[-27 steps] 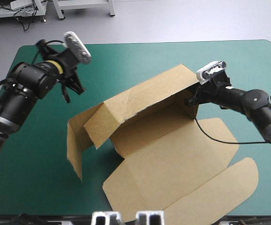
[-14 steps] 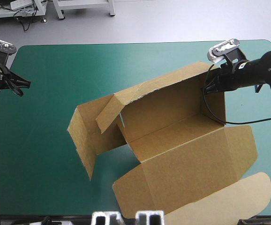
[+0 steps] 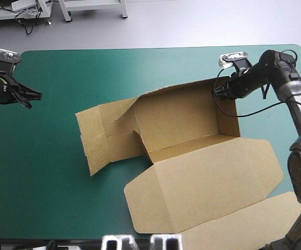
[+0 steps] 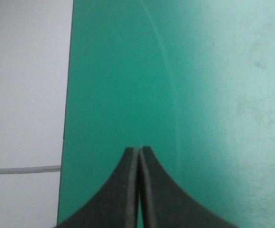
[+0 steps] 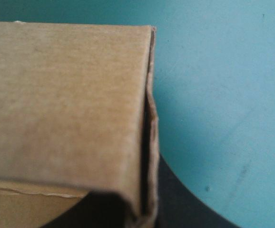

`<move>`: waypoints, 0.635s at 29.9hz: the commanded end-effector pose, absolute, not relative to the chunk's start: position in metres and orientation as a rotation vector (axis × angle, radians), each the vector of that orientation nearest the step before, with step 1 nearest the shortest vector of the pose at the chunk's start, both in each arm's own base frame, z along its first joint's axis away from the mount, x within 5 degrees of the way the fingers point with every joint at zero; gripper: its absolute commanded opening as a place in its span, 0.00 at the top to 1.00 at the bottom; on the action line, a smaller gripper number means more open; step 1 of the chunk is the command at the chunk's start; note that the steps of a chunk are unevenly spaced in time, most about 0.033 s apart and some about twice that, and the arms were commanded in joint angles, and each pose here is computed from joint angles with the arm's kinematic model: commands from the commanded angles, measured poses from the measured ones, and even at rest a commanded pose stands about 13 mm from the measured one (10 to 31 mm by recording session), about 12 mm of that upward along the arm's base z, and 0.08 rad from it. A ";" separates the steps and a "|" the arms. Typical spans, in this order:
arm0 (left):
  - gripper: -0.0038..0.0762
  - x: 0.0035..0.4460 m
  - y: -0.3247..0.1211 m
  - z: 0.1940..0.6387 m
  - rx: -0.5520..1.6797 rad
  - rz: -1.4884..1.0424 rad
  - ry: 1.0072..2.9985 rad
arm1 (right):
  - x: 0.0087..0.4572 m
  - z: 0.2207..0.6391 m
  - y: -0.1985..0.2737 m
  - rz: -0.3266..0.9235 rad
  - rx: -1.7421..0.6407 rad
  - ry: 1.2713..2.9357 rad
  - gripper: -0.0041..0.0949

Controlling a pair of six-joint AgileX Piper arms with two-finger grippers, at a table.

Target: Fold the box

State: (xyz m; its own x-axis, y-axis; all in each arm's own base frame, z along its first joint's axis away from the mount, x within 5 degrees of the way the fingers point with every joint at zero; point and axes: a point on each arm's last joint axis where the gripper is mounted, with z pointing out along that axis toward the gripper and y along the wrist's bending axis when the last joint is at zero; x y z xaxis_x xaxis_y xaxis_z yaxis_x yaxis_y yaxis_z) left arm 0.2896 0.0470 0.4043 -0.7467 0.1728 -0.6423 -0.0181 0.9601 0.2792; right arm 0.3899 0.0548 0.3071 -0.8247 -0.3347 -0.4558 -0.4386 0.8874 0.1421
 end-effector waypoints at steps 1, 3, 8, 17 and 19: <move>0.96 0.286 0.046 0.413 0.097 0.345 2.315 | 0.385 0.295 0.060 0.439 -0.706 2.729 0.89; 0.96 0.286 0.045 0.409 0.096 0.330 2.332 | 0.389 0.294 0.063 0.480 -0.766 2.681 0.78; 0.96 0.284 0.039 0.406 0.125 0.241 2.364 | 0.400 0.315 0.067 0.482 -0.721 2.555 0.41; 0.96 0.286 0.037 0.408 0.172 0.240 2.331 | 0.388 0.383 0.065 0.378 -0.558 2.499 0.30; 0.96 0.286 0.037 0.408 0.191 0.237 2.330 | 0.382 0.386 0.067 0.297 -0.589 2.504 0.30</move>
